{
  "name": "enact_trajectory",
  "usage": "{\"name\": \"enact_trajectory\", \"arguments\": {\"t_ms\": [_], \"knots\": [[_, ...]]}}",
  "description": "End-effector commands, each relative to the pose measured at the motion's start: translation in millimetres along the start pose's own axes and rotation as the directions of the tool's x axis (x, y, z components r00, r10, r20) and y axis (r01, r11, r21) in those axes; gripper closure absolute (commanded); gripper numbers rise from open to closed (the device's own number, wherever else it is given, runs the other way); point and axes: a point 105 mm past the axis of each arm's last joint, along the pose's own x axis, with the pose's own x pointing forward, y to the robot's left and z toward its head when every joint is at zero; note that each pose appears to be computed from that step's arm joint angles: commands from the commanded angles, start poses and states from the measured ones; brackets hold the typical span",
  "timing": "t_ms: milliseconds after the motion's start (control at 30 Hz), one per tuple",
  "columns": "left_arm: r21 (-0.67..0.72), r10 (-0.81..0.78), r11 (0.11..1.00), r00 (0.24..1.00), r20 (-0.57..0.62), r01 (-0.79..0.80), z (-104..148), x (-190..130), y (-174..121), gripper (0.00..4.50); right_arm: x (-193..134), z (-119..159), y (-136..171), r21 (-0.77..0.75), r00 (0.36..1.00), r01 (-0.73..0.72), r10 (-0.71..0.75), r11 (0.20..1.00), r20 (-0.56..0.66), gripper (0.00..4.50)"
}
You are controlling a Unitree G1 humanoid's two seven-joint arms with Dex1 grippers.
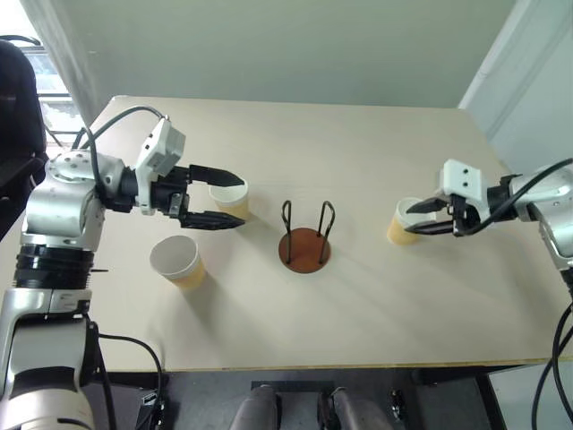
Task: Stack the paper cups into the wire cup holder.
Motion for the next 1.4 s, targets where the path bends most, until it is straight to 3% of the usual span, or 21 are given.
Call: {"name": "enact_trajectory", "arguments": {"t_ms": [33, 200, 533, 700, 933, 1033, 1167, 1400], "knots": [[0.04, -0.001, 0.999, 1.0, 0.014, 0.0, 9.7, -2.7, 0.1, 0.0, -3.5, -4.7, -0.5, -0.066, 0.998, -0.008, 0.004, 0.998, -0.055, 2.74], [0.034, 0.01, 0.999, 1.0, 0.02, -0.01, 8.6, -3.7, -0.1, 0.0, 1.1, -11.7, -8.0, -0.101, 0.996, 0.011, -0.02, 0.995, -0.088, 2.74], [0.018, 0.025, 1.0, 0.999, 0.027, -0.026, 6.5, -8.1, -3.1, 0.0, -12.2, 8.0, -6.0, 0.013, 0.997, -0.067, 0.066, 0.998, 0.041, 2.74], [0.015, 0.03, 0.999, 0.999, 0.031, -0.031, 6.5, -8.8, -2.2, 0.0, -15.2, 14.0, -14.9, 0.042, 0.997, -0.026, 0.023, 0.999, 0.077, 2.74], [0.014, 0.031, 0.999, 0.999, 0.033, -0.032, 6.4, -7.7, -1.7, 0.0, -17.7, -3.5, -32.5, -0.021, 0.997, 0.062, -0.063, 0.998, -0.041, 2.74], [0.014, 0.032, 0.999, 0.999, 0.033, -0.032, 6.6, -7.8, -1.7, 0.0, -16.7, -13.5, -31.0, -0.034, 0.995, 0.045, -0.048, 0.998, -0.085, 2.14], [0.014, 0.036, 0.999, 0.999, 0.032, -0.036, 6.8, -8.5, -1.6, 0.0, -12.5, -22.3, -29.2, -0.087, 0.99, 0.034, -0.045, 0.996, -0.13, 0.82], [0.02, 0.042, 0.999, 0.999, 0.032, -0.043, 7.7, -8.6, -0.7, 0.0, -2.4, -31.8, -32.8, -0.165, 0.977, 0.004, -0.04, 0.986, -0.211, 0.82]]}}
